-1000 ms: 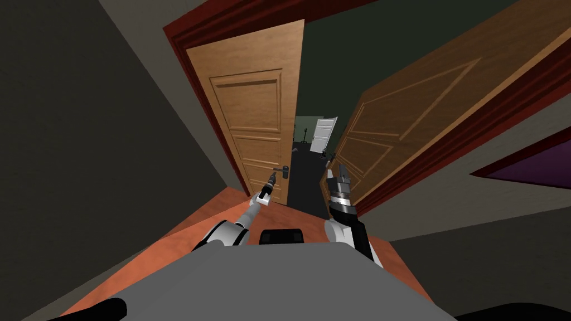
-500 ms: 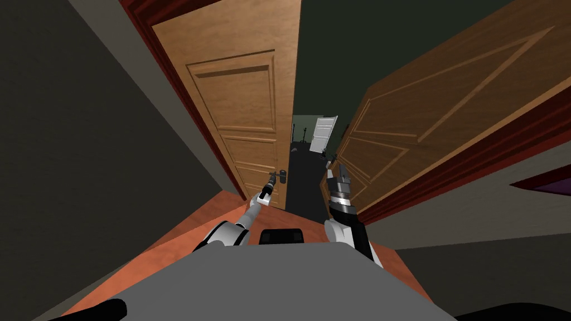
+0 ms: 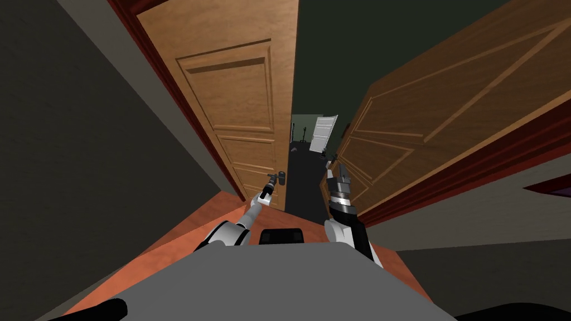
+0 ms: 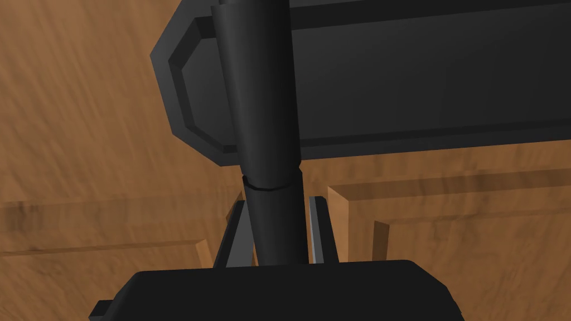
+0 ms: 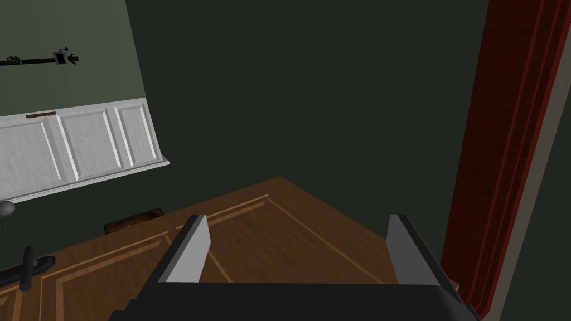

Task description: Push the door open

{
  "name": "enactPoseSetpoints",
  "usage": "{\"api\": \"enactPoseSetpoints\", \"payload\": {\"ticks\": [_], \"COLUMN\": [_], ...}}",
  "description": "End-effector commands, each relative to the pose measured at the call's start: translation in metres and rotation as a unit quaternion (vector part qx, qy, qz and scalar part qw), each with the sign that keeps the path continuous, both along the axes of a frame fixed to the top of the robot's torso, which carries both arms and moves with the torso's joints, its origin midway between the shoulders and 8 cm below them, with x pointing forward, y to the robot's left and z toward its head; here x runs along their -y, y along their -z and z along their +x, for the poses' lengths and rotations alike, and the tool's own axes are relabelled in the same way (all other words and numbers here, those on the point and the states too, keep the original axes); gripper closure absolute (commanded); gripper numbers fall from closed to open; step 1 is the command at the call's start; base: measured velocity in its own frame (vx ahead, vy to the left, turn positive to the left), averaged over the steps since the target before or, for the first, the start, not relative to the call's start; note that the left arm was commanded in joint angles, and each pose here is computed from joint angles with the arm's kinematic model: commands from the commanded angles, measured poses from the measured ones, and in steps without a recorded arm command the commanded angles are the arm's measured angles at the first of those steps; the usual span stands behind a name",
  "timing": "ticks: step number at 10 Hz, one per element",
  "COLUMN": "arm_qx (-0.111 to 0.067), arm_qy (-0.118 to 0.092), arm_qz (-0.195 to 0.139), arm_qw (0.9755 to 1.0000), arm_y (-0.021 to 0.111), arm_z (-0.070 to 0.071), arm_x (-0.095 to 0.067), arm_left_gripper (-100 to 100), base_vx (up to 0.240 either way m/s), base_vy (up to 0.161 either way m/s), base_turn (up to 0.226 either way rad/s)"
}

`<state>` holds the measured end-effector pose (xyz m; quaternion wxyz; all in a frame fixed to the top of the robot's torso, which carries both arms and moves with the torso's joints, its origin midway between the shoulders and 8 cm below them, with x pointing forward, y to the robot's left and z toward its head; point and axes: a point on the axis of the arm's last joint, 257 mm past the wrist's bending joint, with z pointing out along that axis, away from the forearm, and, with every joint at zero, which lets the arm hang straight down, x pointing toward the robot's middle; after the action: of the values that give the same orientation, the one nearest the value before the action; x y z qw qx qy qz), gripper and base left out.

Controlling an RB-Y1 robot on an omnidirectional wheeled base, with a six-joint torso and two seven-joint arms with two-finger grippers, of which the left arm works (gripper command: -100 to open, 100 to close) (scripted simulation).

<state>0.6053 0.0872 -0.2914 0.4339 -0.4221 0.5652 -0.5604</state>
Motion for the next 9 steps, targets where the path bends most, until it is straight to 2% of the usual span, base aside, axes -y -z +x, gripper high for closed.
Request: {"api": "enactPoseSetpoints", "payload": {"ticks": [1, 3, 4, 5, 9], "arm_qx": [-0.001, -0.001, -0.003, -0.003, -0.002], "arm_qy": [0.000, 0.000, -0.007, -0.009, -0.032], "arm_qz": [0.001, 0.001, 0.003, 0.004, 0.008], "arm_qw": [1.0000, 1.0000, 1.0000, 0.9999, 0.9994], "arm_y": [0.001, 0.001, 0.004, 0.004, 0.004], "arm_z": [-0.001, -0.001, 0.000, 0.001, 0.006], "arm_x": [0.000, 0.000, -0.009, -0.012, -0.041], "arm_left_gripper": [100, 100, 100, 100, 100], "base_vx": [-0.016, -0.005, 0.082, 0.130, 0.171], "base_vy": [0.006, 0.001, -0.026, -0.072, -0.119], "base_turn": [0.000, 0.001, 0.016, 0.023, 0.051]}}
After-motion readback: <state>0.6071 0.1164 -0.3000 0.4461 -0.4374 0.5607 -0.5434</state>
